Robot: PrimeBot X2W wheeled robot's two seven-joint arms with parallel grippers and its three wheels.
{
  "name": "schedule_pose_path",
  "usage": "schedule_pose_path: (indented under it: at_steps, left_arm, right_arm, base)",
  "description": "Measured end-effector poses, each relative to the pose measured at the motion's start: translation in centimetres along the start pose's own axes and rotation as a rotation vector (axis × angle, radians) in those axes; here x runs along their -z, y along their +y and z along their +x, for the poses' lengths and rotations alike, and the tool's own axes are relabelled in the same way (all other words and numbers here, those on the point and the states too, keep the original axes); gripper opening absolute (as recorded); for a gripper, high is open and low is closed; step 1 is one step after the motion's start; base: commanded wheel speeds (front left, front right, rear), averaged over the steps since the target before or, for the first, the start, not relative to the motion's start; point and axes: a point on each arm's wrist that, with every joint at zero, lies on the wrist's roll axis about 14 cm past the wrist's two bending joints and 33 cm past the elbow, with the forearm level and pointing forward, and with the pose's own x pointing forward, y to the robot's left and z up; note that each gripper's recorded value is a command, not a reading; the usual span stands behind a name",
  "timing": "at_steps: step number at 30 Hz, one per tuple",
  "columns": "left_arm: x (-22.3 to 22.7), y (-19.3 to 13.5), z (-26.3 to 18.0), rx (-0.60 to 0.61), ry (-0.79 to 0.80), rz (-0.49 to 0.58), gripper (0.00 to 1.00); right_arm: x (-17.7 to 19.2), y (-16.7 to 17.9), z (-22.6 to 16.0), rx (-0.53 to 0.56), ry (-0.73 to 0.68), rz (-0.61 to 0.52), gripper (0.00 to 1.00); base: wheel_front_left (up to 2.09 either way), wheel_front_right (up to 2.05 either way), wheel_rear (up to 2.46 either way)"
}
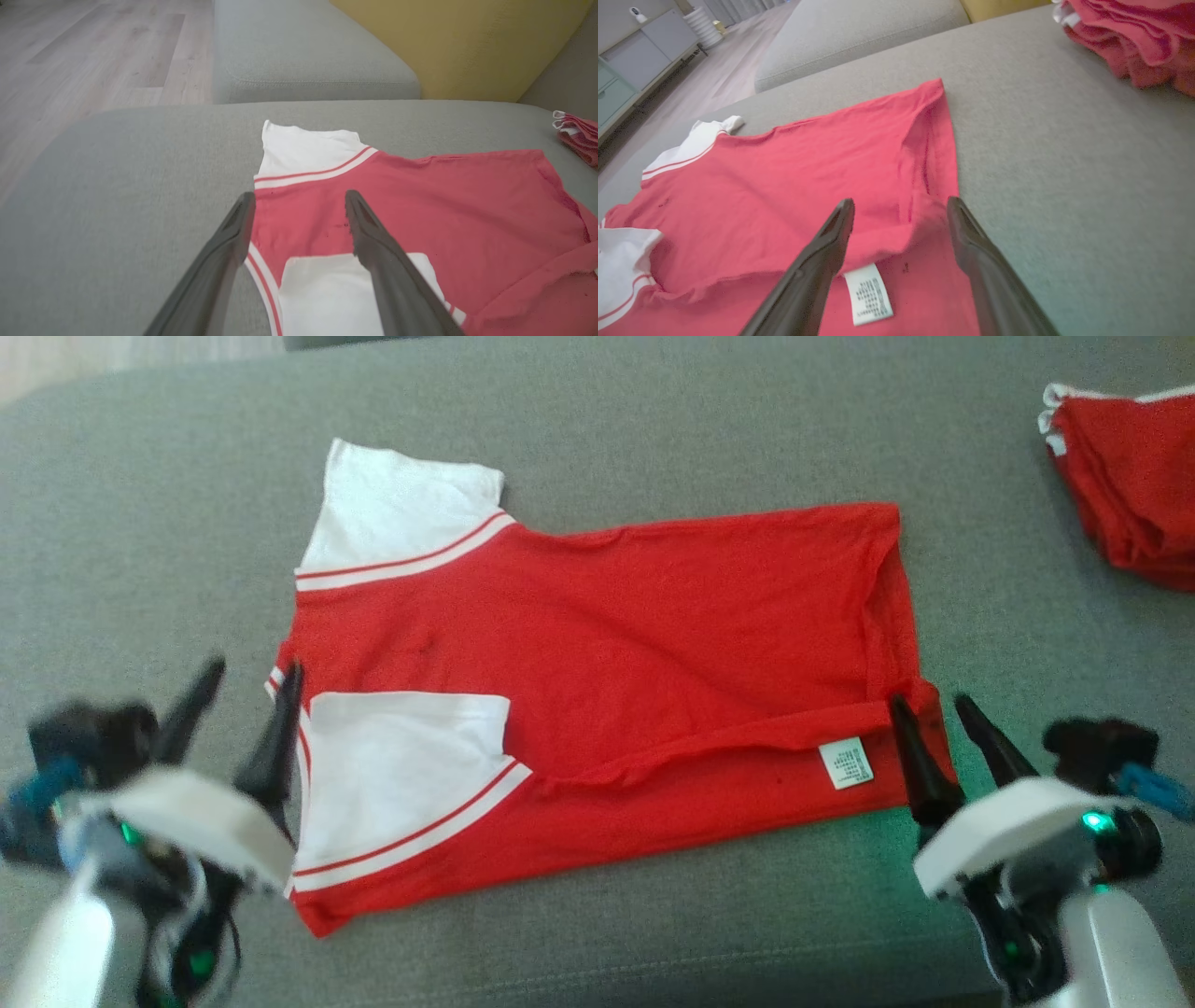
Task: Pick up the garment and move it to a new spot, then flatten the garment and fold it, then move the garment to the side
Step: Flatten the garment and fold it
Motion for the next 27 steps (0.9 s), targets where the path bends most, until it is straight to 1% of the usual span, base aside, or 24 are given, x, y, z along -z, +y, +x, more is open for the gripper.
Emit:
schedule_pose_path:
  at_steps: [2,3,7,11,15,21,27]
  left_arm:
    - [-1.2,-0.1,1.8,0.032,-0.001,0.041,1.0]
    - [-1.2,-0.1,1.8,0.032,-0.001,0.041,1.0]
    - [-2.2,0.1,5.8,0.084,0.047,0.101,1.0]
    - [-1.9,0.6,9.5,0.119,0.121,0.129,1.0]
    - [-0.6,1.0,12.9,0.14,0.2,0.177,1.0]
    - [0.7,1.1,17.4,0.152,0.246,0.19,1.0]
    - [2.5,2.5,20.6,0.114,0.329,0.187,1.0]
  right_arm:
    - [-0.7,0.8,0.9,-0.025,-0.014,-0.011,1.0]
    - [-0.7,0.8,0.9,-0.025,-0.014,-0.011,1.0]
    - [-1.9,1.9,2.9,-0.06,-0.035,-0.034,1.0]
    - [-2.5,2.3,4.7,-0.08,-0.048,-0.056,1.0]
    - [-2.9,2.0,6.4,-0.083,-0.055,-0.079,1.0]
    - [-2.6,1.1,8.1,-0.069,-0.056,-0.095,1.0]
    - [-2.0,0.4,9.1,-0.061,-0.046,-0.096,1.0]
  base:
    - [0.0,0.0,0.0]
    - [0.0,0.0,0.0]
    - [0.0,0.0,0.0]
    - [0.0,0.0,0.0]
    - [0.0,0.0,0.0]
    - [0.0,0.0,0.0]
    - [0.0,0.0,0.0]
